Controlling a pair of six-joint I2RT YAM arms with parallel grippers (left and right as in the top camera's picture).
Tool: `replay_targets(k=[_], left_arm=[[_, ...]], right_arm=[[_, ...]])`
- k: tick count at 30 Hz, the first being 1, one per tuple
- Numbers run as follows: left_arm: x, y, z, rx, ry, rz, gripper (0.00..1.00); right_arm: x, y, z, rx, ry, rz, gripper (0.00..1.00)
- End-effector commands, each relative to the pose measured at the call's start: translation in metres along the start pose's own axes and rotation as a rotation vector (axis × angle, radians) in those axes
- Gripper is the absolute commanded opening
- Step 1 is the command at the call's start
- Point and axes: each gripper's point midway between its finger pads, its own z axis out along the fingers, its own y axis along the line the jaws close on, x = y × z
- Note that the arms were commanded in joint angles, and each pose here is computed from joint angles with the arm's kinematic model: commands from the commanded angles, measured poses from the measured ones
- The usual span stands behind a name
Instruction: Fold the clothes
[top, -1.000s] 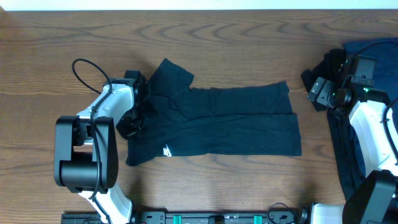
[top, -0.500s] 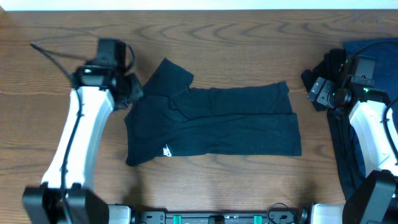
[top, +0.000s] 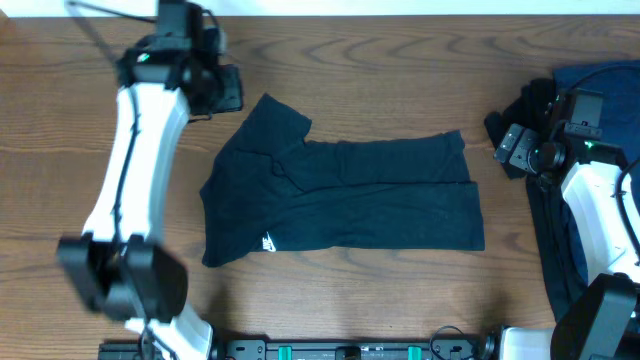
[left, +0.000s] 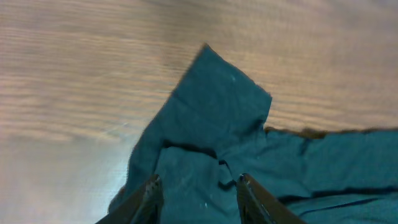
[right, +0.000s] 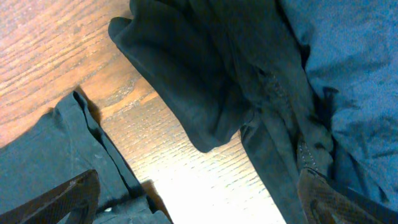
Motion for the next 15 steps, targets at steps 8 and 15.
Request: replay_targets(k=[8,15], left_arm=[[0.007,0.002,0.109,0.018,0.139,0.281,0.41],[0.006,0.013,0.152,-0.023,0.144,0.289,0.41]], right_arm=[[-0.002,-0.003,-0.001,0.009,-0.007,0.003,0.99],[-0.002,-0.003,-0.001,0.010,-0.006,0.003,0.99]])
